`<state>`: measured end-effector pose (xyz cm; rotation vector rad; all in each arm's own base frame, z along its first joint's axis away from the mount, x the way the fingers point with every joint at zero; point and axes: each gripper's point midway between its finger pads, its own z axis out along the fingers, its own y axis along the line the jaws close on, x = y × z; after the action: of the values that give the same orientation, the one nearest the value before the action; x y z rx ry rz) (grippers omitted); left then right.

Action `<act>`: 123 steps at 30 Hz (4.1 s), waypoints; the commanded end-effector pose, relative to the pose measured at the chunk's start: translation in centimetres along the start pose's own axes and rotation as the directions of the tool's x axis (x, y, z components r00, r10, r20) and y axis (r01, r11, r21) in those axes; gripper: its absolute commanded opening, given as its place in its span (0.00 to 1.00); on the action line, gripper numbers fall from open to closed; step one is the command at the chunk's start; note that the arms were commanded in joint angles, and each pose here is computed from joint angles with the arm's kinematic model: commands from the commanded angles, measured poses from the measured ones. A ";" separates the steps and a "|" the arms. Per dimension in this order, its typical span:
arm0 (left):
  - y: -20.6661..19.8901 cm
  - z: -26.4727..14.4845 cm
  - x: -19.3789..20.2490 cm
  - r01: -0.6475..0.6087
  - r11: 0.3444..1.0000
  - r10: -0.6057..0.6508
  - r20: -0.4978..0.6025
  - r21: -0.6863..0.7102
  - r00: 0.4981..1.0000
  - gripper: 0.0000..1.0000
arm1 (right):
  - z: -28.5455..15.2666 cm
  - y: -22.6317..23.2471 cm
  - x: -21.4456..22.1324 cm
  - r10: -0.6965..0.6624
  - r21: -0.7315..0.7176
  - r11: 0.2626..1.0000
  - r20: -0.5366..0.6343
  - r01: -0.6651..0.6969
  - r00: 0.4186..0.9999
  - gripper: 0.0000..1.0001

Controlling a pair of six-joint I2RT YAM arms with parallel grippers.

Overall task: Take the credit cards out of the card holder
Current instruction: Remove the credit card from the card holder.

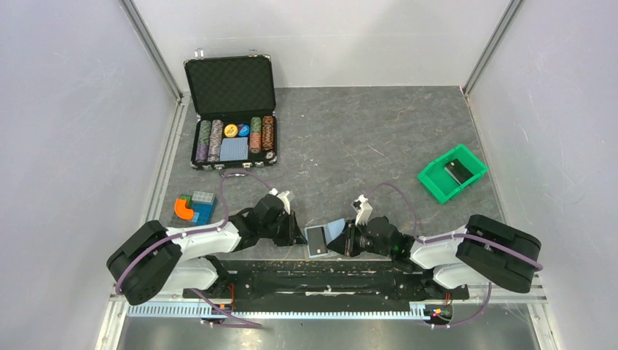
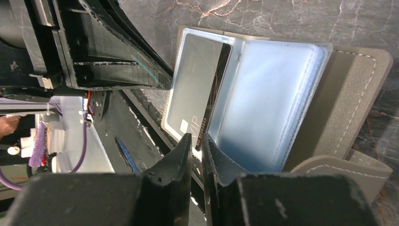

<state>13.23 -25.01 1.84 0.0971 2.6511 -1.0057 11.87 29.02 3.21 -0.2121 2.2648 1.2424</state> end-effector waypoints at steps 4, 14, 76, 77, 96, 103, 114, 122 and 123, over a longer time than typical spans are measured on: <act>0.8 0.5 0.5 0.026 0.999 -0.027 -0.020 -0.029 0.999 0.19 | 0.7 0.5 -1.1 -0.025 0.009 1.000 0.019 0.025 1.000 0.24; 1.0 0.7 0.6 0.027 0.999 -0.028 -0.030 -0.038 0.999 0.19 | 1.2 -0.3 -1.5 -0.048 0.061 0.997 0.025 0.046 0.999 0.25; 3.0 1.2 1.4 0.047 0.991 -0.054 -0.057 -0.129 0.997 0.14 | -1.2 -2.4 -2.3 -0.008 0.093 0.996 0.065 0.002 0.998 0.00; 3.0 1.2 1.5 0.047 0.990 -0.055 -0.059 -0.131 0.997 0.14 | -1.3 -2.6 -2.3 -0.011 0.099 0.995 0.066 0.005 0.998 0.00; 0.0 -0.3 -1.1 0.032 0.995 -0.032 -0.001 -0.094 0.999 0.26 | -2.2 -2.7 -2.7 -0.010 0.095 0.995 0.083 0.002 0.997 0.00; -1.8 -0.2 -2.1 -0.005 0.998 0.005 0.002 -0.069 1.000 0.33 | -2.3 -2.7 -2.9 -0.011 0.093 0.996 0.091 0.003 0.996 0.00; -4.8 0.4 -2.4 -0.066 0.997 0.066 0.008 -0.038 0.998 0.40 | -2.7 -3.0 -3.2 -0.015 0.113 0.994 0.110 0.003 0.994 0.00; -5.3 2.6 -1.4 -0.072 0.997 0.072 -0.029 0.017 0.997 0.31 | -2.8 -2.9 -3.2 -0.015 0.109 0.994 0.115 0.002 0.993 0.00; -5.0 2.8 -1.2 -0.070 0.998 0.070 -0.037 0.011 0.997 0.30 | -2.8 -2.9 -3.1 -0.018 0.105 0.994 0.110 0.006 0.994 0.00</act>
<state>13.65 -29.13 3.19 0.1824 2.7065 -0.9447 14.25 24.93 3.75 -0.1101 2.2491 1.1038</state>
